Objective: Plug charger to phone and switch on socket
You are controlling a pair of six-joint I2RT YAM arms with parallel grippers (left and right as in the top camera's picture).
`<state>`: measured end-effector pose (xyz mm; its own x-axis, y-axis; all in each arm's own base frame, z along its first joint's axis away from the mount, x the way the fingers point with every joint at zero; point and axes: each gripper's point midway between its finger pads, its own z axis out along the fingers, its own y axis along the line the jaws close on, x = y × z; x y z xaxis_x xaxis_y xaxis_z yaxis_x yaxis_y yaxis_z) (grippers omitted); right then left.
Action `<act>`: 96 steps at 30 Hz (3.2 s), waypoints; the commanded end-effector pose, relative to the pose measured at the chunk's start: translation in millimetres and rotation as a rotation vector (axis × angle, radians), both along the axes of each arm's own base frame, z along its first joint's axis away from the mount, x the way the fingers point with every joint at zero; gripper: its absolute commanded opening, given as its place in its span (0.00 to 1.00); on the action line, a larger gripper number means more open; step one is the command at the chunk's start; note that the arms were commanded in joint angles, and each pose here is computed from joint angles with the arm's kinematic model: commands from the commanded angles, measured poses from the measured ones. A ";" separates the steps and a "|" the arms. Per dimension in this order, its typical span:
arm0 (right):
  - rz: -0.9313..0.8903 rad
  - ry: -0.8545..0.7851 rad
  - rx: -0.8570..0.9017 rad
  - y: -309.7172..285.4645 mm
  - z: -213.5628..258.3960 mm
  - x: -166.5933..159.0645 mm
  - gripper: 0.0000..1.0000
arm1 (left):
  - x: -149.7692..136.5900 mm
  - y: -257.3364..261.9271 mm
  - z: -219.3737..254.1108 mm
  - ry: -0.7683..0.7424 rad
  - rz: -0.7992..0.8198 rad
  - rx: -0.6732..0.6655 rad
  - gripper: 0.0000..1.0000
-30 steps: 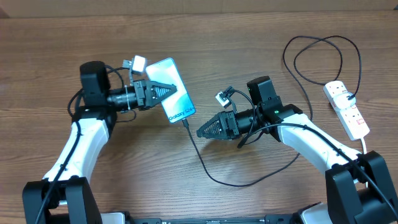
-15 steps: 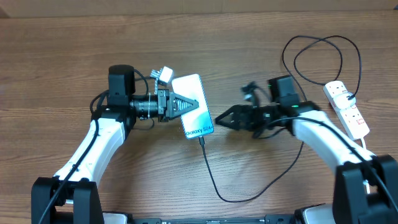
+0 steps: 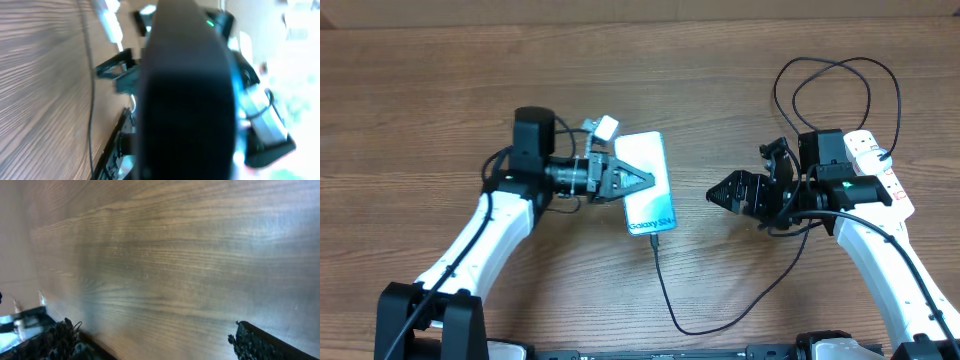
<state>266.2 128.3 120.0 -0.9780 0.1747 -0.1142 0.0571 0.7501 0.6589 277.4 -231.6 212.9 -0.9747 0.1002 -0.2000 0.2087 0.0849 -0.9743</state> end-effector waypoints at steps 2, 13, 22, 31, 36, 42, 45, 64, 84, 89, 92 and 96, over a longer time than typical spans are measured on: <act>0.009 0.043 0.120 15.6 18.2 -8.4 1.00 | -6.1 -5.6 16.4 -0.105 -0.073 -0.065 0.04; 0.224 -0.040 0.205 47.8 31.6 -28.1 0.89 | 27.9 4.4 -14.1 -0.111 -0.020 -0.064 0.04; 0.383 -0.156 0.266 76.1 38.6 -37.4 0.89 | 38.7 10.3 -19.2 -0.072 -0.082 -0.117 0.04; 0.323 -0.152 0.303 103.4 38.4 -27.9 0.73 | 42.2 9.5 13.1 -0.133 -0.086 -0.119 0.04; 0.347 -0.173 0.317 113.3 42.6 -29.8 0.73 | 43.6 9.2 13.4 -0.131 -0.077 -0.120 0.04; 0.365 -0.180 0.296 123.7 40.5 -34.6 0.56 | 46.2 8.9 13.7 -0.134 -0.063 -0.120 0.04; 0.333 -0.155 0.287 123.1 38.6 -33.0 0.52 | 46.2 8.9 13.7 -0.140 -0.063 -0.121 0.04; 0.312 -0.156 0.287 105.0 39.3 -27.8 0.72 | 52.3 22.1 10.5 -0.304 -0.050 -0.133 0.04; 0.364 -0.323 0.277 107.3 64.8 -46.7 0.71 | 50.3 7.3 5.2 -0.181 -0.045 -0.123 0.04; 0.446 -0.330 0.305 134.8 60.0 -55.0 0.65 | 50.6 3.5 5.3 -0.175 -0.039 -0.122 0.04; 0.455 -0.334 0.286 141.7 55.1 -55.9 0.55 | 50.8 4.0 5.3 -0.175 -0.039 -0.122 0.04; 0.437 -0.316 0.261 142.1 47.3 -53.1 0.52 | 50.9 4.0 5.3 -0.175 -0.039 -0.122 0.04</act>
